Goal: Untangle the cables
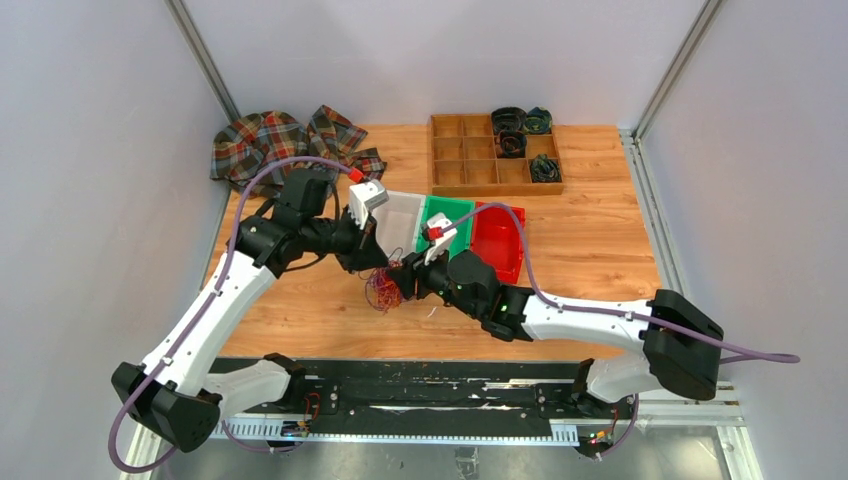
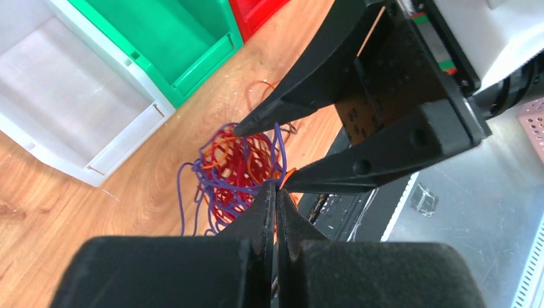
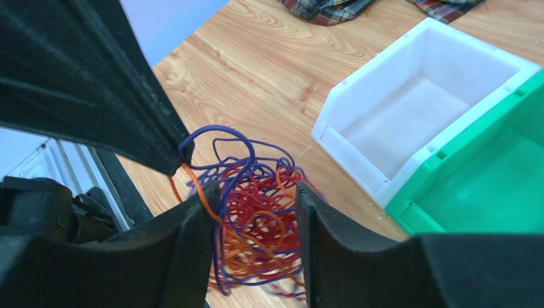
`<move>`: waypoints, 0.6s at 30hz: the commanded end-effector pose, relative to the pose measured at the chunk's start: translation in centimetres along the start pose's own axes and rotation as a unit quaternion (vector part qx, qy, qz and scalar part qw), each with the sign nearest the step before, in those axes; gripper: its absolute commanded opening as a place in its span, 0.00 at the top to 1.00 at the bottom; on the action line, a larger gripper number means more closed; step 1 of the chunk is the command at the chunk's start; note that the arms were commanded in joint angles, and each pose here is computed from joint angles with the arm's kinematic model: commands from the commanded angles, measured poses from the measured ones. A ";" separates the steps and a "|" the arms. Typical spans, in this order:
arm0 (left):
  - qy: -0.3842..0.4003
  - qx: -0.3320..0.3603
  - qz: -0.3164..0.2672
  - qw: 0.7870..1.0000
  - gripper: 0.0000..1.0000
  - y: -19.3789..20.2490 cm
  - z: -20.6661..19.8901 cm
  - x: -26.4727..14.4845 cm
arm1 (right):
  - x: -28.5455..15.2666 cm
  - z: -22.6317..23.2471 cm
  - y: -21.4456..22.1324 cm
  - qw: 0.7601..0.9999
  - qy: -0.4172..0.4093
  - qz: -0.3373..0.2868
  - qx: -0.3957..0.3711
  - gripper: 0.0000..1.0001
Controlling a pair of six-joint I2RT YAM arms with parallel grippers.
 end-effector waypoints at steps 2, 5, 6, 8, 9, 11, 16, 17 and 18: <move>0.029 0.012 -0.031 0.999 0.99 -1.2 -1.7 -1.4 | 0.8 0.9 -2.1 0.999 0.002 -0.045 0.014 0.75; 0.019 0.015 -0.028 0.999 0.95 -0.9 -1.5 -1.3 | 0.4 1.0 -2.6 0.998 0.000 -0.055 0.023 0.99; 0.013 0.017 -0.027 0.999 0.89 -0.8 -1.3 -1.3 | 0.2 1.0 -2.8 0.998 -0.003 -0.060 0.028 0.99; 0.005 0.023 -0.025 0.999 0.77 -0.5 -1.2 -1.3 | -0.2 1.0 -3.0 0.997 -0.006 -0.065 0.038 1.00; 0.001 0.023 -0.024 0.999 0.65 -0.3 -1.1 -1.3 | -0.4 1.0 -3.1 0.997 -0.008 -0.066 0.043 0.99; -0.005 0.026 -0.023 0.999 0.43 -0.1 -1.0 -1.3 | -0.7 0.9 -3.2 0.996 -0.013 -0.067 0.057 0.99; -0.018 0.026 -0.032 0.999 0.36 0.3 -1.3 -1.9 | -1.4 0.7 -3.6 0.995 -0.011 -0.068 0.075 1.00; -0.014 0.021 -0.033 0.999 0.36 0.4 -1.5 -1.9 | -1.5 0.6 -3.7 0.995 -0.004 -0.068 0.075 0.99; -0.010 0.015 -0.034 0.999 0.36 0.5 -1.6 -2.0 | -1.5 0.5 -3.8 0.995 0.006 -0.064 0.075 0.99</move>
Point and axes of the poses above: each gripper's point midway between its finger pads, its own x axis out along the fingers, its own z axis along the line the jaws close on, y = z × x, the point moved 9 cm from there along -x, back along the fingers, and after that the axes turned 2 degrees about -x, right-handed, at the moved point
